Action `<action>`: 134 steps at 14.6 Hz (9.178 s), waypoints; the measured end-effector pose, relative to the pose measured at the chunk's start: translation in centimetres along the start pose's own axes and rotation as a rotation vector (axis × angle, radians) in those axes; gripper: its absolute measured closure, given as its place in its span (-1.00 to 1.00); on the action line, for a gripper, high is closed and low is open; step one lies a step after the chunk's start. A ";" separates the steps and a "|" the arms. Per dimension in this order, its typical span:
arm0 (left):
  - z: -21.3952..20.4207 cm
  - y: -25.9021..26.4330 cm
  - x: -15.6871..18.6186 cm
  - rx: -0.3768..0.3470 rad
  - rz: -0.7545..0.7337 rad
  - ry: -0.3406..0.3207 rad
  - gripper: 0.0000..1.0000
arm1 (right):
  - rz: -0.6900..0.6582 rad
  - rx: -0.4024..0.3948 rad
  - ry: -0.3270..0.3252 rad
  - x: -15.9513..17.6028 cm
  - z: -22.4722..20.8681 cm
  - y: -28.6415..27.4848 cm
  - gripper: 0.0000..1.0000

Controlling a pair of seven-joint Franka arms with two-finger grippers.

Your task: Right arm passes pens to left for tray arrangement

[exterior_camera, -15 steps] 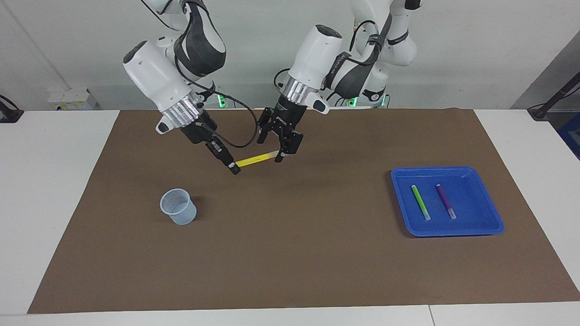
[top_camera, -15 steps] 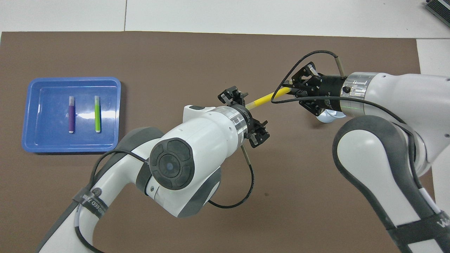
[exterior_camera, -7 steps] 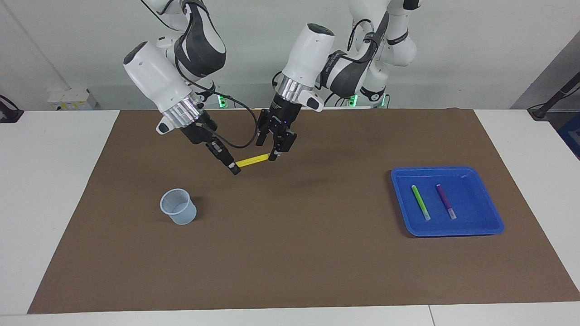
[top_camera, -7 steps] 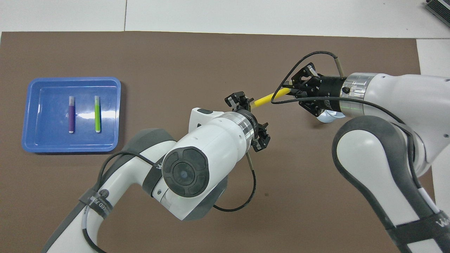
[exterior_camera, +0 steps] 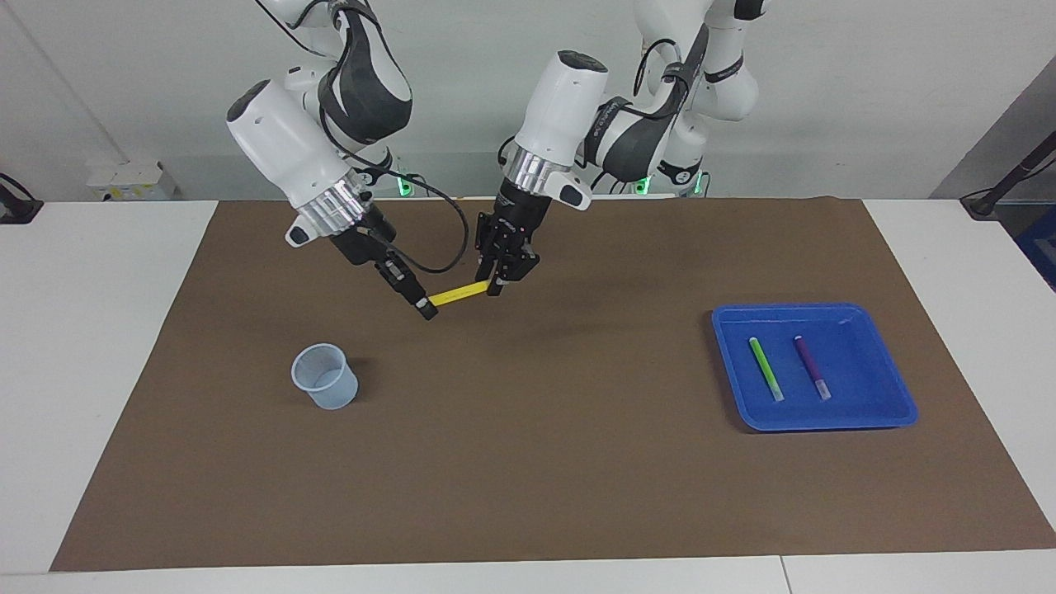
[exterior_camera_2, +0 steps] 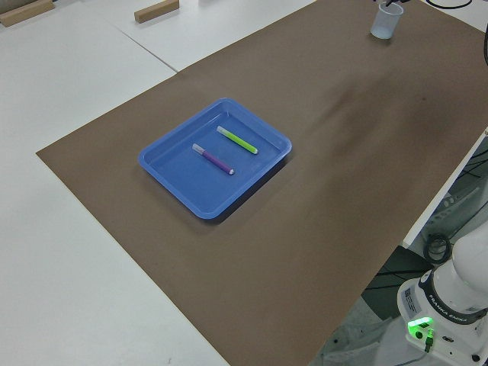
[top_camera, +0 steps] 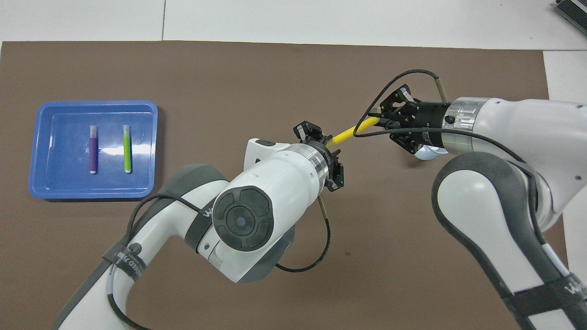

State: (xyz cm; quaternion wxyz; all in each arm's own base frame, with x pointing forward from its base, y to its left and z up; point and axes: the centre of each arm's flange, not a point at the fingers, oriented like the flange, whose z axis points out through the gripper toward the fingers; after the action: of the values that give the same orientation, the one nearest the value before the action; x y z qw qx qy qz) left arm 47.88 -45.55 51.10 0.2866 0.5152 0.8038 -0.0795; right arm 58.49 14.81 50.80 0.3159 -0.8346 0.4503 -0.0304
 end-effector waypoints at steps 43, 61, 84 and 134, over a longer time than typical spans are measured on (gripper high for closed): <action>-11.4 28.8 27.8 0.562 1.547 0.253 0.66 | -0.818 -0.701 -0.054 7.0 -19.8 3.2 -1.00; -3.6 39.3 49.7 0.832 2.098 0.310 0.66 | -0.827 -0.704 -0.060 6.7 -19.4 3.0 -1.00; -3.5 39.4 49.9 0.710 1.994 0.394 -1.00 | -0.827 -0.704 -0.060 6.7 -19.4 3.0 -1.00; -25.1 27.6 27.0 0.778 1.996 0.108 -1.00 | -0.827 -0.704 -0.060 6.7 -19.4 3.0 -1.00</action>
State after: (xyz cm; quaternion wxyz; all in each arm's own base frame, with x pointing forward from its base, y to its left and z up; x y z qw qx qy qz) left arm 54.29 -1.18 61.72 0.0023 0.9981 -0.0498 -0.0370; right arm 53.76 -1.22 63.05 -0.0081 -0.9980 0.0583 0.0244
